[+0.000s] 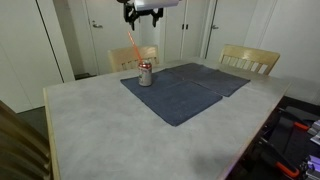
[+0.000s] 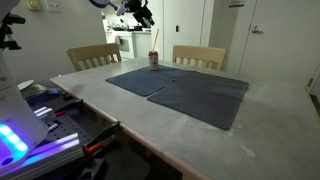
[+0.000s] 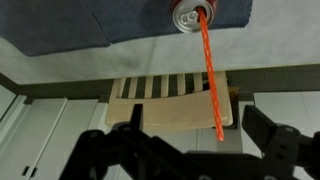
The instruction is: Put the straw inside the can
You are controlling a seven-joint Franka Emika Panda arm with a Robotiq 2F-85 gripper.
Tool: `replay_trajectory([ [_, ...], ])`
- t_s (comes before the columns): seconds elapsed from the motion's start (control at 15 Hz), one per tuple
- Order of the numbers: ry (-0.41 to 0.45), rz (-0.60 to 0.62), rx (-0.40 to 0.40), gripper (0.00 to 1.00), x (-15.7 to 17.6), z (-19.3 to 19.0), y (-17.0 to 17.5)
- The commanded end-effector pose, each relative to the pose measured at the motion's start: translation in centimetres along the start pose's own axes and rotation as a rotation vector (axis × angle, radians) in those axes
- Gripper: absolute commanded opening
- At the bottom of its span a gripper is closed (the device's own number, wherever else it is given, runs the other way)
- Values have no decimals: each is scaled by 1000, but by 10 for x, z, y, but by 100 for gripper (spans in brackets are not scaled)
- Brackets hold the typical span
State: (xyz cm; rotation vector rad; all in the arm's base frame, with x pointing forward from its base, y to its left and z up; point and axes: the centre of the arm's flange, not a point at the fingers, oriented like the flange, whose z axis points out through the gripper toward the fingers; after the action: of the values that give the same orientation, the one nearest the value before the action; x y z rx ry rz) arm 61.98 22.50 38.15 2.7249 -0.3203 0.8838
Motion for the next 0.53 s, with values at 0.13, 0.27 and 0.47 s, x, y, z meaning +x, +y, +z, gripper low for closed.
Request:
replay_trajectory([
  [0.13,-244,-27,11,100,6,-24,7],
  [0.27,-306,-44,2,100,7,-29,8],
  [0.47,-362,-53,14,100,11,-35,13],
])
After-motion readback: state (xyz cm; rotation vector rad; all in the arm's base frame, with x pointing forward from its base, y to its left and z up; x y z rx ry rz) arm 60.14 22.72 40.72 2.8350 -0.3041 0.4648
